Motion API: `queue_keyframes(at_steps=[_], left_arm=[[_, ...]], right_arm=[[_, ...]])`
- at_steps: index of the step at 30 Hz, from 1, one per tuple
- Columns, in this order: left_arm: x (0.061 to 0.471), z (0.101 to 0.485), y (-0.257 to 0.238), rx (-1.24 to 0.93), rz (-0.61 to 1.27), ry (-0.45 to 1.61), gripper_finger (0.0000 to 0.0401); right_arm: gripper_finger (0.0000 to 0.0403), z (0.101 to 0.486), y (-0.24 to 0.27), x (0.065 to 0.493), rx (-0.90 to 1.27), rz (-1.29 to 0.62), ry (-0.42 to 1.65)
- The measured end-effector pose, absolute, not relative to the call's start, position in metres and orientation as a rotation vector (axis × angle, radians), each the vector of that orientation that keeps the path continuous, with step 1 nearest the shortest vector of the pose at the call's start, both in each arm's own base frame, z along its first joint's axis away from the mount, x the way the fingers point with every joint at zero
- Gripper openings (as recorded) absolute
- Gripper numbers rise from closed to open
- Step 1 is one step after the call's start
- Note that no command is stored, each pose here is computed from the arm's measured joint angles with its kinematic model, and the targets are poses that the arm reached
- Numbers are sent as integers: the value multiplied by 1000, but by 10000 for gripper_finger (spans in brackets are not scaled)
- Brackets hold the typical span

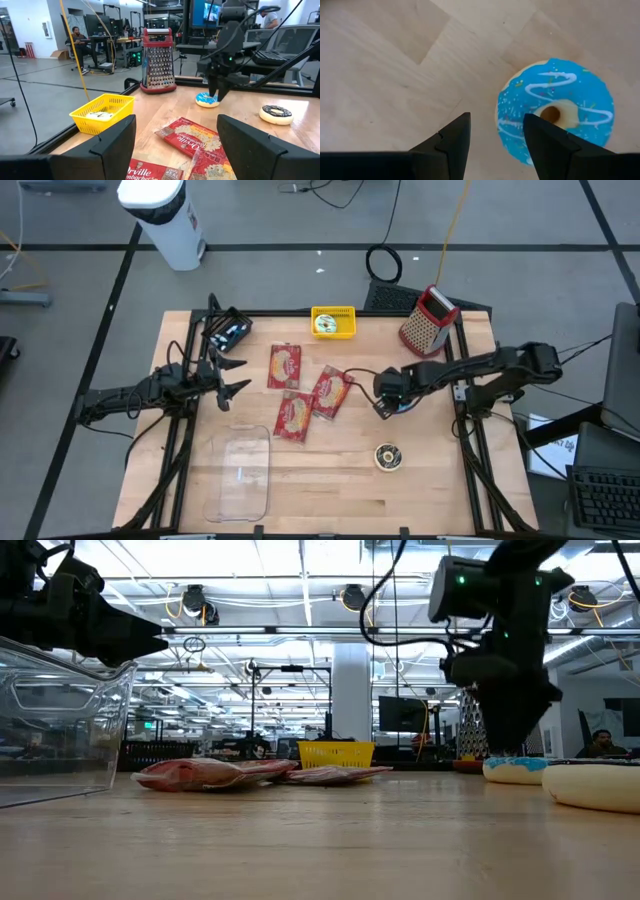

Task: Pick & Place Food Item
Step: Put the blue donut into the yellow bin

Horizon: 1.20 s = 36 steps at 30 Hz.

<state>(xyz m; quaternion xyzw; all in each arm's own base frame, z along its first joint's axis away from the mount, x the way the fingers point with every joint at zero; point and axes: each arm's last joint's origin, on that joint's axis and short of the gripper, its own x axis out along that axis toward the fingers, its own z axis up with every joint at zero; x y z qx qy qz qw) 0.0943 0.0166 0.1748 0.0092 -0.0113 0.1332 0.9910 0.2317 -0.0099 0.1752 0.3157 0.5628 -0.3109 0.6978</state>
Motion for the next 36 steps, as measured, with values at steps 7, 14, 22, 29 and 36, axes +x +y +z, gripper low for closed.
queue_keyframes(at_steps=[7,14,22,29,36], left_arm=[[94,175,17,18,267,-22,280],[94,175,17,18,267,-22,280],[94,175,17,18,267,-21,280],[94,175,17,18,267,-21,280],[94,175,17,18,267,-22,280]], right_arm=[[171,159,-12,223,721,-729,1260],[171,160,-13,221,733,-717,1262],[171,204,-17,217,781,-690,1225],[171,265,-17,228,781,-632,1143],[171,301,-14,233,692,-692,1101]])
